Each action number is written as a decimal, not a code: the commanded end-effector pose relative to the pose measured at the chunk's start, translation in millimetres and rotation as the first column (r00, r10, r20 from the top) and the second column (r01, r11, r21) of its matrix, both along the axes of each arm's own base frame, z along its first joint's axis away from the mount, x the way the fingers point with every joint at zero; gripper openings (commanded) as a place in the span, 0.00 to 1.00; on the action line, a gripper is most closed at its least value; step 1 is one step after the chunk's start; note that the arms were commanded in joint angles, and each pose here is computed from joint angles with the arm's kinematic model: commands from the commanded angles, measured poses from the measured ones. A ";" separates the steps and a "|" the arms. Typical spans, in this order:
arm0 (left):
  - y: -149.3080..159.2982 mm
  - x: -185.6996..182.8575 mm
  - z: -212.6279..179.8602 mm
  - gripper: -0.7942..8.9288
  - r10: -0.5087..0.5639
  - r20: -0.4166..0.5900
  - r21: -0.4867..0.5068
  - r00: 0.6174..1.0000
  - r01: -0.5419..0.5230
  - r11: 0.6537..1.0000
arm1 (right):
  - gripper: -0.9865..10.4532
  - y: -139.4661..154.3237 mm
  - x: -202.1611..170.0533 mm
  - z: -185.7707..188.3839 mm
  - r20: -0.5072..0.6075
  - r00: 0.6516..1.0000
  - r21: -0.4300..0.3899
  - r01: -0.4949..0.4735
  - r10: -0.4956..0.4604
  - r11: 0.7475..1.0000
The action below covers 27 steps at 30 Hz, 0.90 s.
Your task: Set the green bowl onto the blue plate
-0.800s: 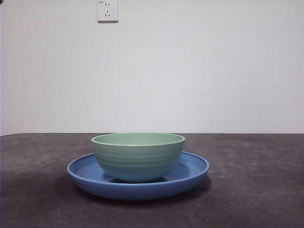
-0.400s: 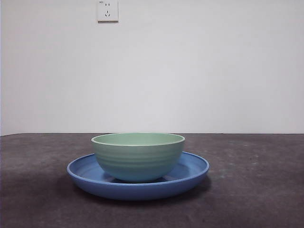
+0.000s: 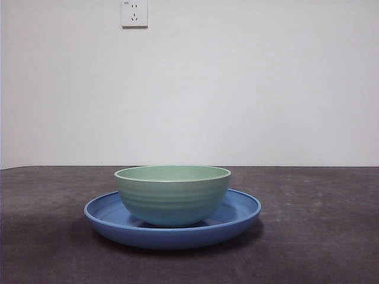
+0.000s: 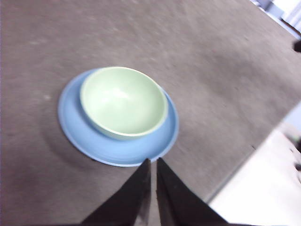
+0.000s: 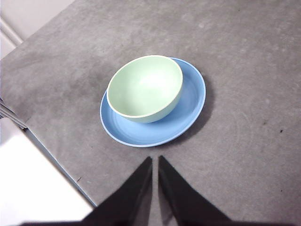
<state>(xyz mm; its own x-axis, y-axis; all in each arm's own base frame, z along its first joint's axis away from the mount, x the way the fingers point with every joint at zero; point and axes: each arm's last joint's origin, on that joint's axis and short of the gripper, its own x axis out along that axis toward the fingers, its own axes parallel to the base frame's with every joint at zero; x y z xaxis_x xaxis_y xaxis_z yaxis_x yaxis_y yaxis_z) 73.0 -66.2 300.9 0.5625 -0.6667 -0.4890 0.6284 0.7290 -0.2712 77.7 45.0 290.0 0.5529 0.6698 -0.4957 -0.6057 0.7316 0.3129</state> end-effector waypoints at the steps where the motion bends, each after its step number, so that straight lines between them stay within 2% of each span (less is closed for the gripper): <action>1: 4.1 3.8 2.6 0.10 0.055 0.021 -0.009 0.998 -0.055 0.998 | 0.10 0.6 -0.1 3.6 0.014 1.000 0.009 -0.005 0.004 1.000; 5: 16.3 12.9 -4.1 0.10 0.205 0.049 -0.028 0.977 -0.204 0.979 | 0.10 0.6 -0.1 3.6 0.014 1.000 0.009 -0.005 0.004 1.000; 11: 36.2 27.5 -38.0 0.10 0.399 0.158 -0.038 0.903 -0.398 0.917 | 0.10 0.6 -0.1 3.6 0.014 1.000 0.009 -0.005 0.004 1.000; 17: 51.1 27.0 -89.7 0.10 0.439 0.304 0.046 0.846 -0.473 0.880 | 0.10 0.6 -0.1 3.6 0.014 1.000 0.009 -0.005 0.004 1.000; 22: 57.6 23.1 -125.1 0.10 0.481 0.386 0.010 0.787 -0.525 0.851 | 0.10 0.6 -0.1 3.6 0.014 1.000 0.009 -0.005 0.004 1.000; 27: 64.2 20.2 -142.6 0.10 0.535 0.418 -0.014 0.735 -0.583 0.812 | 0.10 0.6 -0.1 3.6 0.014 1.000 0.009 -0.005 0.004 1.000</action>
